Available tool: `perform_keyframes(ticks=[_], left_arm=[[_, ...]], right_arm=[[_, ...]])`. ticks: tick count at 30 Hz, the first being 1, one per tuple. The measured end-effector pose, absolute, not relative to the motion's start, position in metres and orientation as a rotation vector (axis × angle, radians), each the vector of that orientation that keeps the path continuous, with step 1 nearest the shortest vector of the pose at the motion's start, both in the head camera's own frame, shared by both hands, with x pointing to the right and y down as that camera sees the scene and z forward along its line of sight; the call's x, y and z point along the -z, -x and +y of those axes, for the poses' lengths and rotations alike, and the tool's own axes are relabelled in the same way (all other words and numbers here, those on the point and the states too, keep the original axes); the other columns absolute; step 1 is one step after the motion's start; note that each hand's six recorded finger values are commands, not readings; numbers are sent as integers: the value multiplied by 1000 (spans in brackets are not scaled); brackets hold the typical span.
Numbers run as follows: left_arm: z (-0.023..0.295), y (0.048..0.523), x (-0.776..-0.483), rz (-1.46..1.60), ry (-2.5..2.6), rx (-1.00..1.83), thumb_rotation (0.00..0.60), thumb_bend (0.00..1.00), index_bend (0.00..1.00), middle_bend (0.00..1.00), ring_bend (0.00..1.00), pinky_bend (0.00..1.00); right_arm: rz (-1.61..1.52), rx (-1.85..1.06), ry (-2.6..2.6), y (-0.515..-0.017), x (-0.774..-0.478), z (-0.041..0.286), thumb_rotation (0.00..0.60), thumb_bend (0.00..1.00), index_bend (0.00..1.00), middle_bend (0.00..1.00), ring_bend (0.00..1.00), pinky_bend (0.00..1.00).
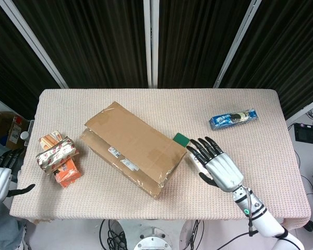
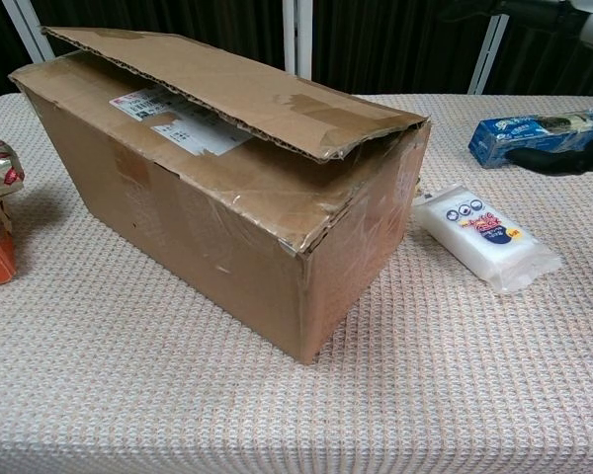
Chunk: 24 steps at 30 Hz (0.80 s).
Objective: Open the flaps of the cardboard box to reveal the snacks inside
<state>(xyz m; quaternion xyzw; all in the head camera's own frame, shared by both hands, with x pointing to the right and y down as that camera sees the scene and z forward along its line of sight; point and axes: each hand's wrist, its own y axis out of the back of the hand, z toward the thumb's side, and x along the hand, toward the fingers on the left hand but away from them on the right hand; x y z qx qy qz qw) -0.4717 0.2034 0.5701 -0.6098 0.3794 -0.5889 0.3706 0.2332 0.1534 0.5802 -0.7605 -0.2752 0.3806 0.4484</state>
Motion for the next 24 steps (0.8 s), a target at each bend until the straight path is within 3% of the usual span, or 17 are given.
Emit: perform_keyframes(ticks=[24], left_arm=[[203, 471, -569, 936, 1603, 1491, 488, 27, 72, 102, 98, 206]], right_arm=[[-679, -791, 1979, -153, -598, 149, 600, 208, 0, 0, 0, 0]])
